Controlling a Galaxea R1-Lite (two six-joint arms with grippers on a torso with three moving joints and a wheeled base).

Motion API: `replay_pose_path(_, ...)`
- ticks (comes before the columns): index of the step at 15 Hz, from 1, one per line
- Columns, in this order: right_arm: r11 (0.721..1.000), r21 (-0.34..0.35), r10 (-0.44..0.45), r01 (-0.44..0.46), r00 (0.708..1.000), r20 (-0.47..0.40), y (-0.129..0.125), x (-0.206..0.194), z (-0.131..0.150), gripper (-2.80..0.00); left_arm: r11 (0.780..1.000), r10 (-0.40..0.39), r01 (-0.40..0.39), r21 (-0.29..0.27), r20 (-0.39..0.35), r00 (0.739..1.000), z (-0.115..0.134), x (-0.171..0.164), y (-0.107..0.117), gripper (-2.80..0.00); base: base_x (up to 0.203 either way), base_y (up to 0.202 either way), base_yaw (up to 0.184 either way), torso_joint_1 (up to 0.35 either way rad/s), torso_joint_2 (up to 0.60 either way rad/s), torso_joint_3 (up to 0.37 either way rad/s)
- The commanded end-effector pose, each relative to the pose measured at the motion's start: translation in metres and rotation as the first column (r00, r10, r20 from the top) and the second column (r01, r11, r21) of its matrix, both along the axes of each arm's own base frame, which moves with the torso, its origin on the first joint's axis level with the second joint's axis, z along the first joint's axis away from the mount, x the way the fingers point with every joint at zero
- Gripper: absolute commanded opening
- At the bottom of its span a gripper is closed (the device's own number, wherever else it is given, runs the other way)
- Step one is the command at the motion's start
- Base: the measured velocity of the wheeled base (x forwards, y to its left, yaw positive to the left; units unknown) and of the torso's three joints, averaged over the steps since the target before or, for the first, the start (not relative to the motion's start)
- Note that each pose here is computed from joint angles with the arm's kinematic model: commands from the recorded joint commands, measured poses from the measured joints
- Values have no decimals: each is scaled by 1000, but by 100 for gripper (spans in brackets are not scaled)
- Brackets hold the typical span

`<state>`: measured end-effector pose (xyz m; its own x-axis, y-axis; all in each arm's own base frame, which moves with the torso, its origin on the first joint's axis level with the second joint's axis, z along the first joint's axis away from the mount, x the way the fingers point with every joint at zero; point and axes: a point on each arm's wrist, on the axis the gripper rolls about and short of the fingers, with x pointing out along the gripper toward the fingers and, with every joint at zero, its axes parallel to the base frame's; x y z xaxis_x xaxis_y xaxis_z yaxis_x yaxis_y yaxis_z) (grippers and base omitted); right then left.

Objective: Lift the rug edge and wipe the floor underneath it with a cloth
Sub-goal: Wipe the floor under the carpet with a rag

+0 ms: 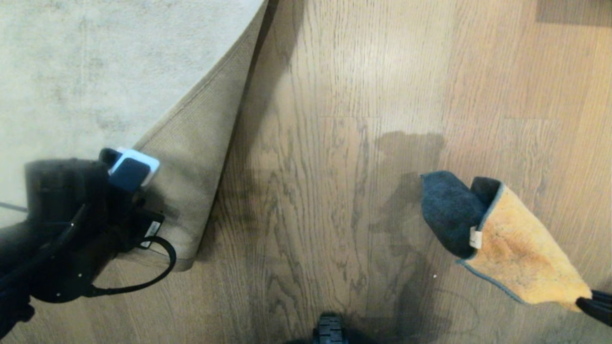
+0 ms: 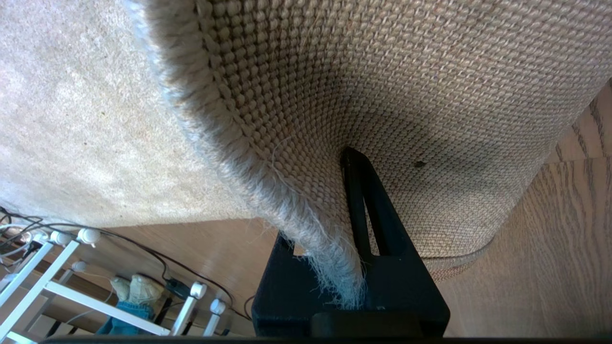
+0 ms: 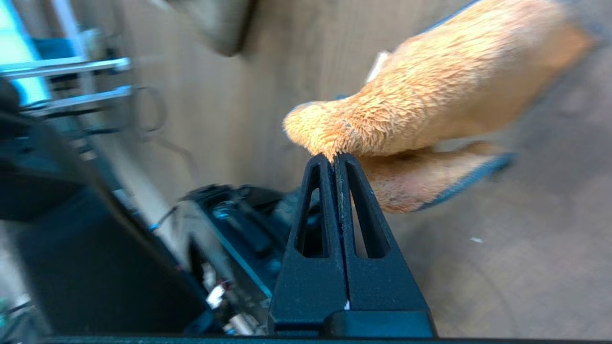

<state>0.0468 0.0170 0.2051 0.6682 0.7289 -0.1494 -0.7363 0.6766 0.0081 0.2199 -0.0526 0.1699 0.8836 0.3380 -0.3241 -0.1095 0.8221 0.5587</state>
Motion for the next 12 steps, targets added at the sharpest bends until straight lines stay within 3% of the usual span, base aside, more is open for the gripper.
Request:
replay_pose_path(1, 999, 5, 34, -34, 998, -50, 1, 15, 0, -280, 1000, 2, -2, 2, 2, 1000, 0, 0, 0, -280, 0, 0, 0, 0, 0, 0)
replay_pose_path(5, 987, 12, 163, -163, 985, -51, 13, 49, 2, -280, 1000, 1, -1, 3, 1, 1000, 0, 0, 0, -280, 0, 0, 0, 0, 0, 0)
replay_pose_path(12, 931, 6, 365, -365, 930, -35, 62, 117, -7, -280, 1000, 1, -1, 5, -2, 1000, -1, 0, 0, -280, 0, 0, 0, 0, 0, 0)
